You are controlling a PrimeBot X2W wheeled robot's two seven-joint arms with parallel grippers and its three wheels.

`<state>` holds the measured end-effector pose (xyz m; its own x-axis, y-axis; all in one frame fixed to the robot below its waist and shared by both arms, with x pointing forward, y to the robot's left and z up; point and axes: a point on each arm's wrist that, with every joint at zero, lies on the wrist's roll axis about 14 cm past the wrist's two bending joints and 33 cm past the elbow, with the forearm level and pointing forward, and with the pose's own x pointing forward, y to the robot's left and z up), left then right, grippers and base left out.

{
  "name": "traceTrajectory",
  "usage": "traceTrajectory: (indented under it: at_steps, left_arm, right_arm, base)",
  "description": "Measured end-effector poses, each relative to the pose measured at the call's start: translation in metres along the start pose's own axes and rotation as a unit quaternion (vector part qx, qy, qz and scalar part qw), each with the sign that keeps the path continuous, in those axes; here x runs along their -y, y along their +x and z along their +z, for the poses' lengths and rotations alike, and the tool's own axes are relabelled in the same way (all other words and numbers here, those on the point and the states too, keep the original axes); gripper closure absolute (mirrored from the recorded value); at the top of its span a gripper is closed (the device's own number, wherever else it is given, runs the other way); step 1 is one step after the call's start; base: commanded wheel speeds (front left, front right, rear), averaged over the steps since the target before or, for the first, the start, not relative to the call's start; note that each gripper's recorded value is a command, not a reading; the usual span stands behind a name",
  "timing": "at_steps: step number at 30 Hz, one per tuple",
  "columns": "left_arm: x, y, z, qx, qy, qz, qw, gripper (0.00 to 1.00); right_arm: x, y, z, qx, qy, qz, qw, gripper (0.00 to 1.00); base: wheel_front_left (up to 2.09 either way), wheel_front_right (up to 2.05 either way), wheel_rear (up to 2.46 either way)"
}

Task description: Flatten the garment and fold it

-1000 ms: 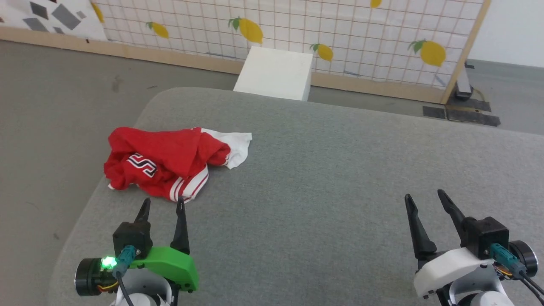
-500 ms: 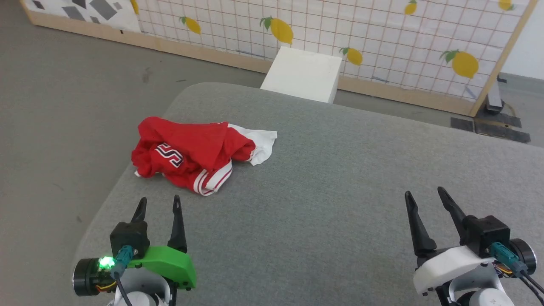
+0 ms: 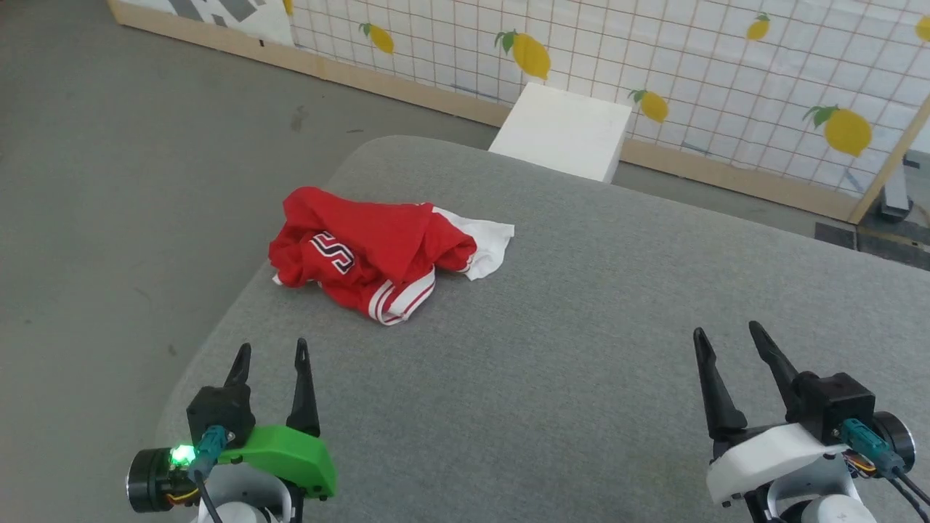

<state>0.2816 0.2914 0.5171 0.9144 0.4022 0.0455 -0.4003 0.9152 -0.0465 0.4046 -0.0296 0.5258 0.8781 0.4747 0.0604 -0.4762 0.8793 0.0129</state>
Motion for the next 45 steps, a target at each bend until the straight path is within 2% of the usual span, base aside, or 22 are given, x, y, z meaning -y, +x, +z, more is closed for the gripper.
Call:
traceTrajectory:
  at_steps: [45]
  left_arm:
    - [-0.075, -0.044, -0.005, 0.015, -0.017, 0.131, 0.991, 0.00]
  right_arm:
    - [-0.064, 0.036, 0.000, 0.020, 0.022, 0.093, 0.995, 0.00]
  base:
    - [0.00, 0.00, 0.00]
